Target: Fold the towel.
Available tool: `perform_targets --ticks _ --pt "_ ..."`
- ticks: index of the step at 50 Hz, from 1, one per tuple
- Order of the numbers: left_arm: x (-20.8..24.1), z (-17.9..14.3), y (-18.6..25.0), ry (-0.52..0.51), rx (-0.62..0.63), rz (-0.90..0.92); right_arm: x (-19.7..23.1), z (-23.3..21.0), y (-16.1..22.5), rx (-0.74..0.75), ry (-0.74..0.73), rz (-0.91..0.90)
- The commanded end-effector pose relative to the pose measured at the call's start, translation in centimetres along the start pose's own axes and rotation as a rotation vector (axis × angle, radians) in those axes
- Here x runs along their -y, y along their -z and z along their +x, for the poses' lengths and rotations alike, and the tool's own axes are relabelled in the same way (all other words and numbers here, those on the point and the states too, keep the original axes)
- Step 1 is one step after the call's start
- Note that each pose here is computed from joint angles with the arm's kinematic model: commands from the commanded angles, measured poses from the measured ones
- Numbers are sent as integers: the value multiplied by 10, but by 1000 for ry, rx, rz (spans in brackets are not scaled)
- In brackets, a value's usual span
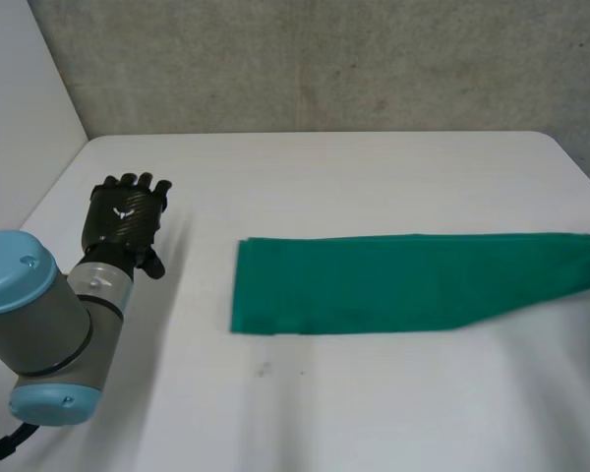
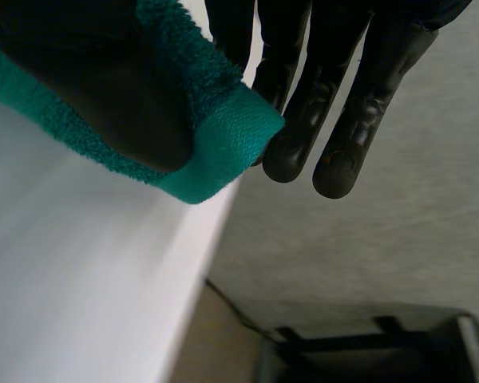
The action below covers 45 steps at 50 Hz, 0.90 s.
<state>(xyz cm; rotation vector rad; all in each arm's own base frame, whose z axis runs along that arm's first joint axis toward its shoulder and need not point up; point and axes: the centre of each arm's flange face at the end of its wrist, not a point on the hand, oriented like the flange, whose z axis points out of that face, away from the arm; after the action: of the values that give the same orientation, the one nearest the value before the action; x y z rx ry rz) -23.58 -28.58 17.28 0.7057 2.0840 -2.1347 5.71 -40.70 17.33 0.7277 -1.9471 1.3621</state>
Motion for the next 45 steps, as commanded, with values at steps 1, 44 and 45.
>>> perform_targets --ticks 1,44,45 --pt "0 1 1 0 -2 -1 73 2 23 -21 53 237" --pt "59 124 12 61 -346 238 107 -139 163 580 -245 391" --pt "56 134 10 68 -373 239 95 -135 160 578 -264 346"
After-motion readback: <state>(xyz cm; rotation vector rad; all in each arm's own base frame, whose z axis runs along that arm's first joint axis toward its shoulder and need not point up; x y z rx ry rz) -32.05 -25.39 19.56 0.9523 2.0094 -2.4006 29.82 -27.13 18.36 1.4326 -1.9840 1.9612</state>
